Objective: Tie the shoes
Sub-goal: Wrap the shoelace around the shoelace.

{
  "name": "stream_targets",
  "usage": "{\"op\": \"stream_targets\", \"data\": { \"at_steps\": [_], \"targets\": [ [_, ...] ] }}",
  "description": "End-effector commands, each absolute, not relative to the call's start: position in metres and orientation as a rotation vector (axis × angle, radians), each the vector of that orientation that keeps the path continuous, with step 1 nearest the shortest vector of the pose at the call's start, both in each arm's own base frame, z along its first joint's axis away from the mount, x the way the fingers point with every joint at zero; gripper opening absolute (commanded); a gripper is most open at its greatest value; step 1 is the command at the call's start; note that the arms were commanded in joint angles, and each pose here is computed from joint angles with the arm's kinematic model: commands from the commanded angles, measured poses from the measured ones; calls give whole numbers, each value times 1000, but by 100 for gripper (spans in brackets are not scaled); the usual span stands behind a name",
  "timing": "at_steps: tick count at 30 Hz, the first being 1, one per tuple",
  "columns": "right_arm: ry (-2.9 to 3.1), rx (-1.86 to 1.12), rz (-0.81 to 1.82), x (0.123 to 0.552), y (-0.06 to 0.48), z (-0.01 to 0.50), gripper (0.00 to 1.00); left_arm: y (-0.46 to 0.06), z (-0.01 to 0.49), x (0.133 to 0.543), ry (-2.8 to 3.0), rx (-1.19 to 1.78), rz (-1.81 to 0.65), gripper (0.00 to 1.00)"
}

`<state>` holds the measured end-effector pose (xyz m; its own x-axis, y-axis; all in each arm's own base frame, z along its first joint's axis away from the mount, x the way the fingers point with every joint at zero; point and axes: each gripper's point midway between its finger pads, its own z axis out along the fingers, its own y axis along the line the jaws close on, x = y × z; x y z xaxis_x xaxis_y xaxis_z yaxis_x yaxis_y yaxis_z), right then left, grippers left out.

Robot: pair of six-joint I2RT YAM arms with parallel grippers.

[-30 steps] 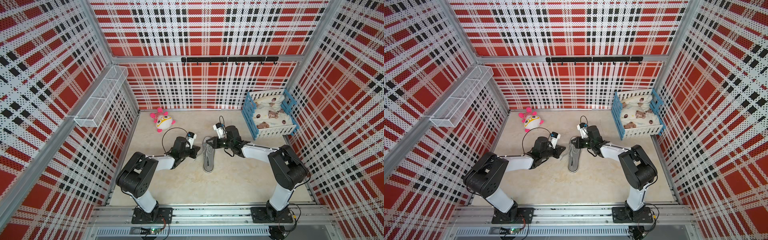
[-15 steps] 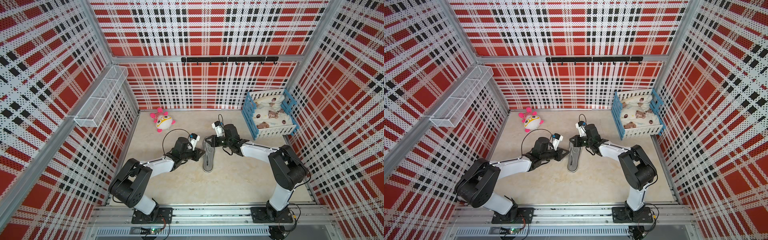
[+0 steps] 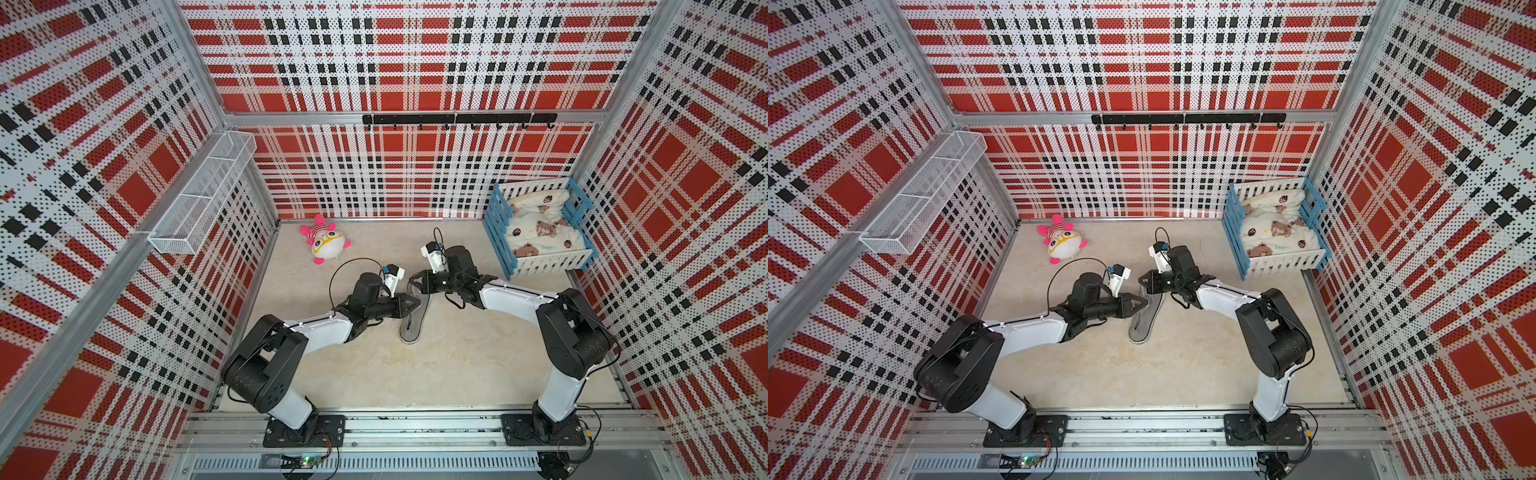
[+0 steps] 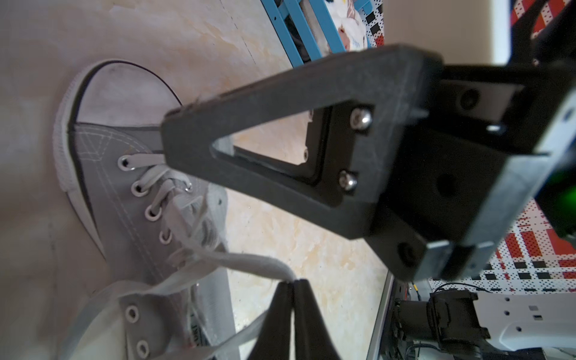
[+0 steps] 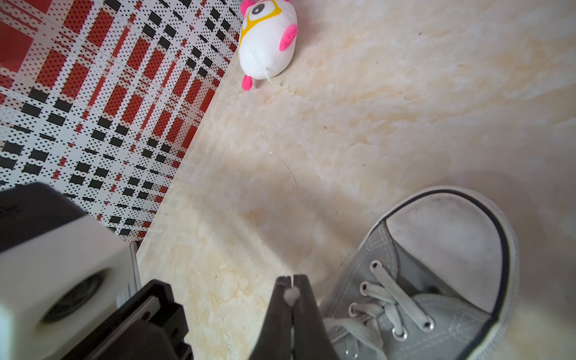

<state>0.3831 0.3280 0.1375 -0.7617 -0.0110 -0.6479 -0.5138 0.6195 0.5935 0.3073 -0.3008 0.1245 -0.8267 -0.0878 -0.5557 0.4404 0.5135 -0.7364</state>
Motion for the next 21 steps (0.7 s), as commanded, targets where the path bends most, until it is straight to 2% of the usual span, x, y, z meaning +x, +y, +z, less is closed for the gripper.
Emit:
{"op": "stream_targets", "data": {
  "at_steps": [1, 11, 17, 21],
  "targets": [
    [2216, -445, 1085, 385, 334, 142, 0, -315, 133, 309, 2183, 306, -1349, 18],
    [2206, -452, 1090, 386, 333, 147, 0, -293, 144, 311, 2124, 341, -1318, 42],
    [2197, -465, 1108, 385, 336, 149, 0, -271, 146, 309, 2102, 349, -1267, 49],
    [2191, -468, 1112, 385, 337, 151, 0, -261, 144, 315, 2104, 336, -1174, 50]
  ]
}}
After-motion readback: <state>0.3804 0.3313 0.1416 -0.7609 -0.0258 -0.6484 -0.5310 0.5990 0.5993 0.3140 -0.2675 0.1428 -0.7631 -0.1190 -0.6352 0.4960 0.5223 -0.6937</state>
